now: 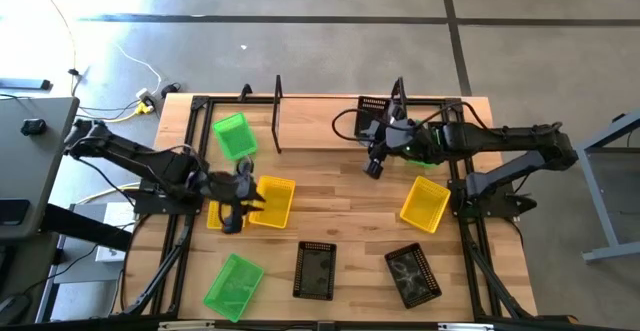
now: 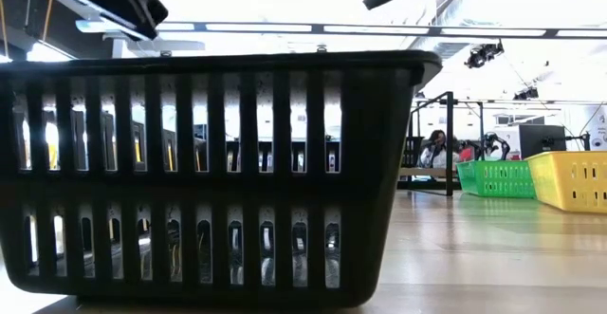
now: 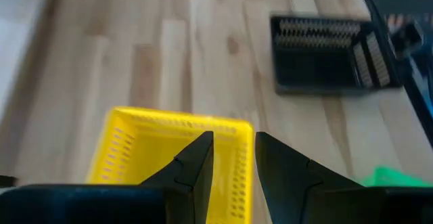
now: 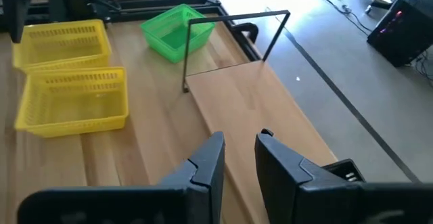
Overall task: Stack baskets on shelf by color
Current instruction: Put the middle yellow bin on the shelf
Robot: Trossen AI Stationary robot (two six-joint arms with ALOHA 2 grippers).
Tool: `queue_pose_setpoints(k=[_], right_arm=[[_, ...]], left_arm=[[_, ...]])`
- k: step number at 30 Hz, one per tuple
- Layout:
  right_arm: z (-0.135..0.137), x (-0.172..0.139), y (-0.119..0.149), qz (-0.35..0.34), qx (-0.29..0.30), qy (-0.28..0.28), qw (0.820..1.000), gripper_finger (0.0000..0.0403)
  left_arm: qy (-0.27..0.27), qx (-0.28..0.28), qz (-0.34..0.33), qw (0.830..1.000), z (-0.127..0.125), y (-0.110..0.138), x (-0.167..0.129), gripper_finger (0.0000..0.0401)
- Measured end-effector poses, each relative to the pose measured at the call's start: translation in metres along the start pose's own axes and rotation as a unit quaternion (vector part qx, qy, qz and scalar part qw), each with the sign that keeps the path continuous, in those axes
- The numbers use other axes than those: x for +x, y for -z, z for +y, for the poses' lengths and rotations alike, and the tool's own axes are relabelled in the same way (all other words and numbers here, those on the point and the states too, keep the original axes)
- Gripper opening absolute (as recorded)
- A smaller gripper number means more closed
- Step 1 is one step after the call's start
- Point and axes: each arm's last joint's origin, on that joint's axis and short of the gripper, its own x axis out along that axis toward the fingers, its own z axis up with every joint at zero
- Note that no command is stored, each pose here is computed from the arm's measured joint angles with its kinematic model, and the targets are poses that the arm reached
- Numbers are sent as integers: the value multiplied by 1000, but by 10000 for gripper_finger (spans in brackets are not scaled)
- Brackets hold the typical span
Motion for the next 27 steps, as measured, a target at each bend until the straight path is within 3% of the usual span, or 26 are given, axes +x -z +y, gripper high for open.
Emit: queue_pose_setpoints(k=[11, 27], right_arm=[[9, -4, 3, 7, -14, -19, 1000, 69], [10, -5, 5, 15, -21, -22, 999, 69]], left_arm=[[1, 22, 113, 993, -27, 14, 49, 101], [-53, 20, 195, 979, -31, 31, 89, 101]])
